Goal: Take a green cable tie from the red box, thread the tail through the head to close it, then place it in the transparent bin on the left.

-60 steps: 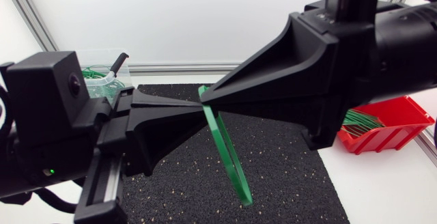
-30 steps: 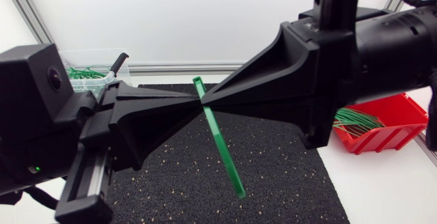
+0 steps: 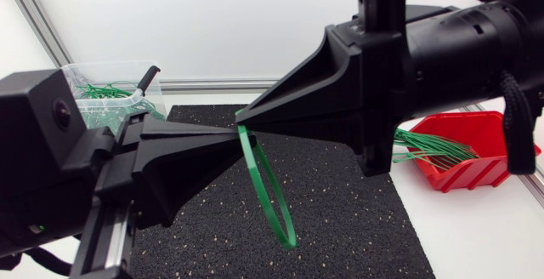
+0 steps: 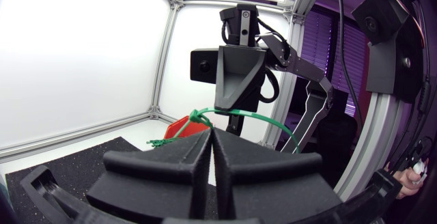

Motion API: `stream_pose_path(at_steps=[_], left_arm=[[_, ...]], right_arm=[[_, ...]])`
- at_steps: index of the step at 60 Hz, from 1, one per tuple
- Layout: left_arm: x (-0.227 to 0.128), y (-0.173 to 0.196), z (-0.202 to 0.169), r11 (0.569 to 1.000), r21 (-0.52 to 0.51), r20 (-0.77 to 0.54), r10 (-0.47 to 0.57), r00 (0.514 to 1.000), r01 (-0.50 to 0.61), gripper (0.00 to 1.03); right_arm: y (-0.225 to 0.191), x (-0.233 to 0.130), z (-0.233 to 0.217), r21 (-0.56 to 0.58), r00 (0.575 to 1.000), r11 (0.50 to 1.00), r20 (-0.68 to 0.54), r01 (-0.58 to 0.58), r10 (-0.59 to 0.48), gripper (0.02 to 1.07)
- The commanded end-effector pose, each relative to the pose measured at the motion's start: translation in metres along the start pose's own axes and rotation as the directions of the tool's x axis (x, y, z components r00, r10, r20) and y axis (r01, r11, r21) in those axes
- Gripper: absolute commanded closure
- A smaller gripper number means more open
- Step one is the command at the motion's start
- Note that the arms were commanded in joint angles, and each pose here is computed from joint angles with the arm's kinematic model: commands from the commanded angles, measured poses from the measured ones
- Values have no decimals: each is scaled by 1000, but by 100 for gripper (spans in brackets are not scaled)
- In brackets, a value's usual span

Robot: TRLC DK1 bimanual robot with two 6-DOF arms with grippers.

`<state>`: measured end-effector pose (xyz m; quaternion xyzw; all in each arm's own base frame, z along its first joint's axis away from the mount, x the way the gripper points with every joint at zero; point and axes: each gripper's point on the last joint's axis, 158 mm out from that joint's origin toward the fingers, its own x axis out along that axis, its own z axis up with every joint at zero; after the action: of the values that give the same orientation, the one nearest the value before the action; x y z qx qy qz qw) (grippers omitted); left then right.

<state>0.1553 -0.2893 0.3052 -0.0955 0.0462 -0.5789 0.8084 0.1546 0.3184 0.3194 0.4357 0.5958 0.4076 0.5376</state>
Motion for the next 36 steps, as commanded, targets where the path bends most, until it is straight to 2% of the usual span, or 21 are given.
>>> stream_pose_path(at_steps=[1, 22, 28, 33, 36], left_arm=[[-6, -14, 8, 998, 48, 35, -48, 998, 47, 100], [-8, -9, 7, 997, 66, 29, -28, 999, 26, 100], [-9, -2, 4, 997, 80, 19, -7, 1000, 5, 100], [-9, 4, -1, 994, 105, 6, 12, 1000, -13, 100], [-9, 9, -1, 993, 116, 6, 25, 1000, -25, 100]], right_arm=[[-11, 3, 16, 33, 998, 999, 43, 38, -39, 101], [-18, 3, 19, 33, 997, 998, 44, 57, -59, 100], [-15, 1, 12, 13, 999, 999, 23, 48, -49, 80], [-9, -3, 6, -18, 999, 999, 19, 32, -32, 69], [-5, -6, 4, -37, 999, 999, 21, 25, -24, 66]])
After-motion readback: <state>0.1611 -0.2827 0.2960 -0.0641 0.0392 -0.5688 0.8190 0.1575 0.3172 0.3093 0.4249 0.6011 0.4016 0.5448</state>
